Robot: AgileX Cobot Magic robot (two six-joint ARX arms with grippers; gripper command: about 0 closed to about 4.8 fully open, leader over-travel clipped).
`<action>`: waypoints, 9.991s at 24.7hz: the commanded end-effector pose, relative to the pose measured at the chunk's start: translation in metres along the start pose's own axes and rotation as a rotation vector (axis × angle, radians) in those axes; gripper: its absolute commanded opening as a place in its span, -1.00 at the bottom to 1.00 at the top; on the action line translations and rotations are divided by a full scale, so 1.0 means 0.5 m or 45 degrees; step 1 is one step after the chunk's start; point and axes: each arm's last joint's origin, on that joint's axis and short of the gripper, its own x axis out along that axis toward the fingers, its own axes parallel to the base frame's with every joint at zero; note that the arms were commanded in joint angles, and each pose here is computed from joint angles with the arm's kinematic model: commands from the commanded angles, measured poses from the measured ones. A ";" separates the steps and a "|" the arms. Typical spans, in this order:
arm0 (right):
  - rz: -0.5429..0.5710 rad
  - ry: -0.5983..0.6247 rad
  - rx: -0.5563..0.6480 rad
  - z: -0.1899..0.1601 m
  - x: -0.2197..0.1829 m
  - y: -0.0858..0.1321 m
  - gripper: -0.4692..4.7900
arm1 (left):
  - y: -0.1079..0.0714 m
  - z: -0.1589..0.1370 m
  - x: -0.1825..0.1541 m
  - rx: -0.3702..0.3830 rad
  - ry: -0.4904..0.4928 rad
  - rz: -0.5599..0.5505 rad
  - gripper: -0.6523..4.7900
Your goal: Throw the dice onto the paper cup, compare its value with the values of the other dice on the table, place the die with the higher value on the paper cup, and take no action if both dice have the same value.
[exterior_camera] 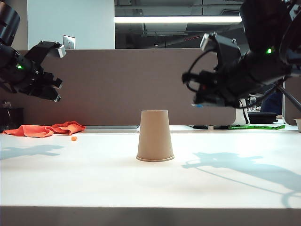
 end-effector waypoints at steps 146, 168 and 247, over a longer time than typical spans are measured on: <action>-0.457 -0.293 -0.225 -0.072 -0.418 -0.048 -0.83 | -0.147 -0.100 -0.418 -0.366 -0.490 0.061 -0.78; -0.631 -0.397 -0.242 -0.090 -0.438 -0.068 -0.83 | -0.197 -0.139 -0.516 -0.619 -0.543 0.130 -0.78; -0.562 -0.427 -0.214 -0.110 -0.440 -0.105 -0.83 | -0.193 -0.255 -0.420 -0.406 -0.421 0.524 -0.78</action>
